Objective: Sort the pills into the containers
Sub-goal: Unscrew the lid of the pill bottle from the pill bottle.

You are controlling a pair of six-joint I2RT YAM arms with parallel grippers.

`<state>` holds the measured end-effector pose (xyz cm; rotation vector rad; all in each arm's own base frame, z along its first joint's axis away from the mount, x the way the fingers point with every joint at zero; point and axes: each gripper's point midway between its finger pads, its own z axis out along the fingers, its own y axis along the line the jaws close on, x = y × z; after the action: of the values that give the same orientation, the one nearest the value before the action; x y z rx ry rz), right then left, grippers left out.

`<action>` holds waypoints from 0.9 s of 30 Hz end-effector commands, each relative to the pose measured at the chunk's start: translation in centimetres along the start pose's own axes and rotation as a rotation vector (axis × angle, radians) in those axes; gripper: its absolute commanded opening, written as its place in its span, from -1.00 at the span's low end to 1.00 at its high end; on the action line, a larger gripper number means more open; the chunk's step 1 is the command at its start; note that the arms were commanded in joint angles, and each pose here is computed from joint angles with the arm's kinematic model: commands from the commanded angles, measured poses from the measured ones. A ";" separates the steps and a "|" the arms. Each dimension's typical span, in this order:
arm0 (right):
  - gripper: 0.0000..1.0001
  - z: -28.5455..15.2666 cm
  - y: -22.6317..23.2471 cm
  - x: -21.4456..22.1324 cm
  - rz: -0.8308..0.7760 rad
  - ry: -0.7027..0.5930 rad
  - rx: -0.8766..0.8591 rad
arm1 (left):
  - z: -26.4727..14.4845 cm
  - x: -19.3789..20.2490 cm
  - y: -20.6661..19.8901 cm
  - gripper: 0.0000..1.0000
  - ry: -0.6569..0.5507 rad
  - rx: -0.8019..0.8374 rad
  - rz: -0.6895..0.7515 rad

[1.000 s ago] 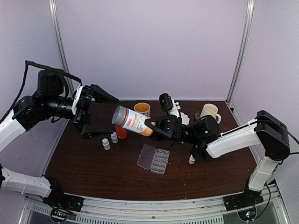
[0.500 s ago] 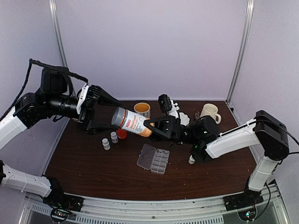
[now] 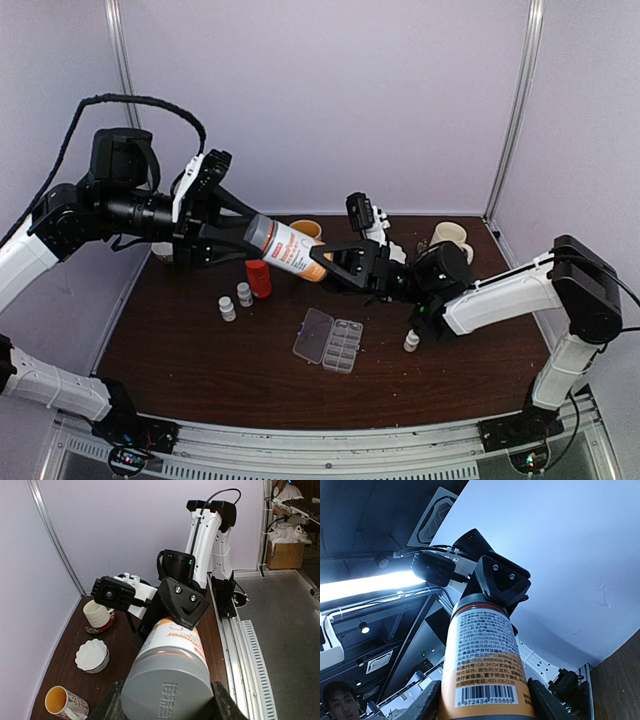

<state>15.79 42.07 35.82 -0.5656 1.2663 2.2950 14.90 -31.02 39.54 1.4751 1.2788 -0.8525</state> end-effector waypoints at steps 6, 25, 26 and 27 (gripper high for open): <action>-1.00 0.8 0.2 0.1 -0.200 0.068 0.095 | 0.0 -3.3 3.6 -0.94 -0.015 -0.110 -0.614; -1.00 -1.2 -1.2 -1.0 -0.581 0.110 0.349 | 2.0 -5.2 2.6 -1.00 -0.127 0.206 -1.423; -1.00 -1.2 -1.3 -0.9 -0.584 0.110 0.351 | 1.9 -5.1 2.6 -1.00 -0.114 0.197 -1.423; -1.00 -1.3 -1.2 -0.9 -0.586 0.109 0.350 | 1.8 -5.0 2.7 -1.00 -0.104 0.185 -1.423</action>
<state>17.94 40.01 38.59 -0.7059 1.1980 1.6199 18.21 -32.94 41.81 0.3571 2.2012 -1.7421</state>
